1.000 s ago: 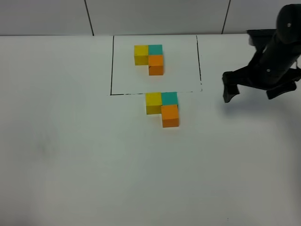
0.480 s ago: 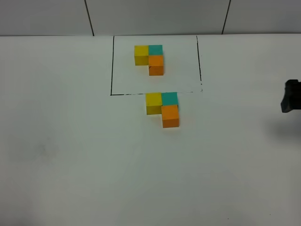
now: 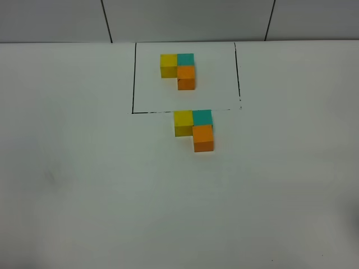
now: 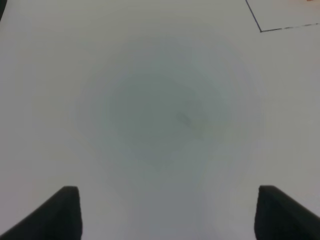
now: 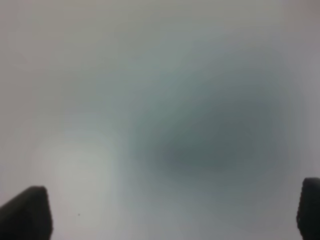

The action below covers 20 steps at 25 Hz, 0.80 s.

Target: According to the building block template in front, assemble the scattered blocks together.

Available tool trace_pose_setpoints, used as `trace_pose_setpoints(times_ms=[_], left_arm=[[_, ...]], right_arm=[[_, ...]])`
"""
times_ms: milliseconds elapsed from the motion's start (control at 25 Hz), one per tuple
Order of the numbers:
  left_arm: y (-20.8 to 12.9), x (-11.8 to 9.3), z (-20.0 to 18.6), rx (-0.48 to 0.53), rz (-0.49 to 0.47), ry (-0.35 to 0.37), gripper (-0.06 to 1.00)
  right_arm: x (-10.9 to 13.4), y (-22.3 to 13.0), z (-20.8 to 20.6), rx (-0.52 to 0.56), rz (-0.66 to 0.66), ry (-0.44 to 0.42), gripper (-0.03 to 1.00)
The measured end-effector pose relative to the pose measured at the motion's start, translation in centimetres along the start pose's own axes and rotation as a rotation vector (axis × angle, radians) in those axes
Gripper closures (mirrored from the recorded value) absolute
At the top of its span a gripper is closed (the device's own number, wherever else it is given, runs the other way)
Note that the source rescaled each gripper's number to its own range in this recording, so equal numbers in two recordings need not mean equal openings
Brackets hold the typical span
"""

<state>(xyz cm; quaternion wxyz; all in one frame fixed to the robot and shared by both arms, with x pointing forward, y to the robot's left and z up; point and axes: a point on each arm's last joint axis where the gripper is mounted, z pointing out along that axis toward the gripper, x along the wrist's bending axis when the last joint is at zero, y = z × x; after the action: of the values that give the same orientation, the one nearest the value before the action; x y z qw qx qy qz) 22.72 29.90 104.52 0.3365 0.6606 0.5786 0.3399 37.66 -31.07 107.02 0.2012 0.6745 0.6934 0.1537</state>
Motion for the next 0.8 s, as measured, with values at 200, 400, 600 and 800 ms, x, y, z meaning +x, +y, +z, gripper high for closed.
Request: trace_pose_setpoints(times_ms=[200,400,600,800], left_arm=[[0.0,0.0,0.0,0.000,-0.001,0.000,0.30],[0.0,0.0,0.0,0.000,0.000,0.000,0.30],[0.0,0.0,0.0,0.000,0.000,0.000,0.30],[0.0,0.0,0.0,0.000,0.000,0.000,0.30]], right_arm=[[0.8,-3.5,-1.5,-0.096,0.028,0.039,-0.03],[1.5,-5.7,-1.9,-0.167,0.055,0.088,-0.03],[1.9,-7.4,-2.1,-0.227,0.047,0.111,-0.03],[2.2,-8.6,-2.9,-0.293,-0.018,0.131,-0.03]])
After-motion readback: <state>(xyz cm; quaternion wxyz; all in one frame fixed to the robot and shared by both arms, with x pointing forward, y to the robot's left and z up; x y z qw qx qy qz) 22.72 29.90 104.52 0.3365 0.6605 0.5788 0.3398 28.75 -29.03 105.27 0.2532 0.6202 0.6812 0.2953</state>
